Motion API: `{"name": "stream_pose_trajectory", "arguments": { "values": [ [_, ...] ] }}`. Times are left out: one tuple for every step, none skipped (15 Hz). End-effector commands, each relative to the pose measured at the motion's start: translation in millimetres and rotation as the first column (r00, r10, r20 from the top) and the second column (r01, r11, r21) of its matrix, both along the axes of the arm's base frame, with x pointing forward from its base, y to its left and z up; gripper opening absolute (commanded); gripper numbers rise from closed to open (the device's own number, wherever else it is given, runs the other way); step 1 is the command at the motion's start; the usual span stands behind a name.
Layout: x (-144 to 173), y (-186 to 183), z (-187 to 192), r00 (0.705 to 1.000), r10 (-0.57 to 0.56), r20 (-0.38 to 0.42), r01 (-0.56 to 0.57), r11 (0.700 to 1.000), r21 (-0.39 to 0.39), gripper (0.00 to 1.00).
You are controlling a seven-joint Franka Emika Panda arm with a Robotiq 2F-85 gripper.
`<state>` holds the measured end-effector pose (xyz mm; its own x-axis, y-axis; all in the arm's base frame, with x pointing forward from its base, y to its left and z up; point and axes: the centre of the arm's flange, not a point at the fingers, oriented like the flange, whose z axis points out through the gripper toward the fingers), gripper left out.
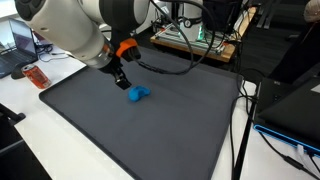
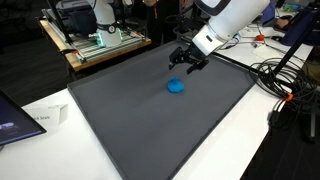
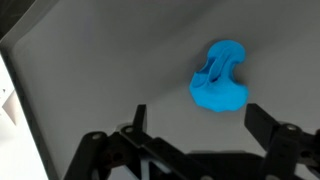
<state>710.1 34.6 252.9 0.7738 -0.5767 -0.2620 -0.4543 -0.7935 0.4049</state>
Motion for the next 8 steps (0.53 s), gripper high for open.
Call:
{"name": "stream_pose_trajectory", "arguments": {
  "values": [
    [-17.2,-10.7,4.7,1.0,0.022,-0.016,-0.02,0.994,0.11,1.0],
    [-17.5,-12.4,4.1,0.999,0.031,-0.017,-0.028,0.991,0.134,1.0],
    [-17.6,-14.4,2.7,0.999,0.035,-0.019,-0.032,0.988,0.151,1.0],
    [-17.6,-17.1,1.6,0.999,0.041,-0.016,-0.038,0.984,0.172,1.0],
    [-17.8,-21.0,-0.6,0.999,0.049,-0.009,-0.047,0.98,0.193,1.0],
    [-17.4,-24.4,-2.5,0.999,0.052,-0.006,-0.05,0.977,0.208,1.0],
    [-17.6,-29.1,-5.1,0.998,0.055,0.002,-0.054,0.973,0.224,1.0],
    [-18.0,-34.0,-8.1,0.999,0.053,0.008,-0.053,0.97,0.239,1.0]
  ]
}}
